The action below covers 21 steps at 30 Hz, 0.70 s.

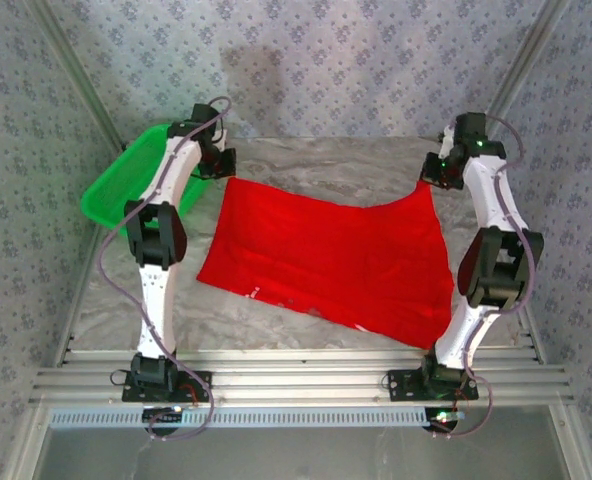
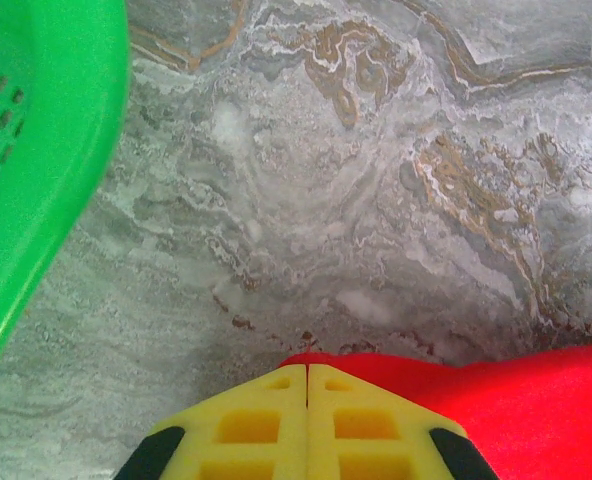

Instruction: Fold and stack the t-shirts

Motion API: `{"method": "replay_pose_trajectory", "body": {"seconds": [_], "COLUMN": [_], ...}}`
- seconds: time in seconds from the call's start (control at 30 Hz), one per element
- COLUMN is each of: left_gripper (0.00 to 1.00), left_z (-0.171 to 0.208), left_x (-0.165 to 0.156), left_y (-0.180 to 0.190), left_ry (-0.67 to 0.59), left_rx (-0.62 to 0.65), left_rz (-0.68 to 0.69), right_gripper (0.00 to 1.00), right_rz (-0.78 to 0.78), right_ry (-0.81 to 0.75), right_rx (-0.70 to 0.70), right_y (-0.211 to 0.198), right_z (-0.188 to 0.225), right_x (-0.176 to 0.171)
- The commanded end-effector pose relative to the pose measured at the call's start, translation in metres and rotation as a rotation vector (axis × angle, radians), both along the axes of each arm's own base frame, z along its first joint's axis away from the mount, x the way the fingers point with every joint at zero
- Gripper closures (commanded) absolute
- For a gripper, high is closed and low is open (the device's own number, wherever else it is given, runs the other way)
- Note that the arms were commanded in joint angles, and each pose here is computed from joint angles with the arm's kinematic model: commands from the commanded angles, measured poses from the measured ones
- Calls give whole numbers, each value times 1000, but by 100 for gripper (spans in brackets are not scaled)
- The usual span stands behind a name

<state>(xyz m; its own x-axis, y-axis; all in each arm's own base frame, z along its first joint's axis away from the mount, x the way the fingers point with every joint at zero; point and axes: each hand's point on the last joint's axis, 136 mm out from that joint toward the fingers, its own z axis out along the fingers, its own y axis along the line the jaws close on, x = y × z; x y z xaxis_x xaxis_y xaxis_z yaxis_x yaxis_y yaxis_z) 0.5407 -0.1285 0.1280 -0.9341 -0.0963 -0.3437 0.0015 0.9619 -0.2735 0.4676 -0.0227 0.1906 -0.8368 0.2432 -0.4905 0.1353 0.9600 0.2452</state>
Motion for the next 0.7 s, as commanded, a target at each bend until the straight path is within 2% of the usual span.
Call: {"method": "replay_pose_trajectory", "body": {"seconds": [0.0,0.3,0.67], "left_gripper": [100,100,100], "left_z": [23,32,33], "left_x": [-3,-17,-40], "left_y": [6,7,11], "left_ry": [-47,-63,-72], "left_rx": [-7,-25,-45], "left_rz": [-16,-23,-14], "right_gripper": [100,100,100], "right_rz": [-27,-22,-117], "right_ry": [-12,-28,-11], "right_rx": [-26,-27,46], "right_y": [-4,8,19], "right_z": [11,18,10], "right_x": [-19,-61,-135]}}
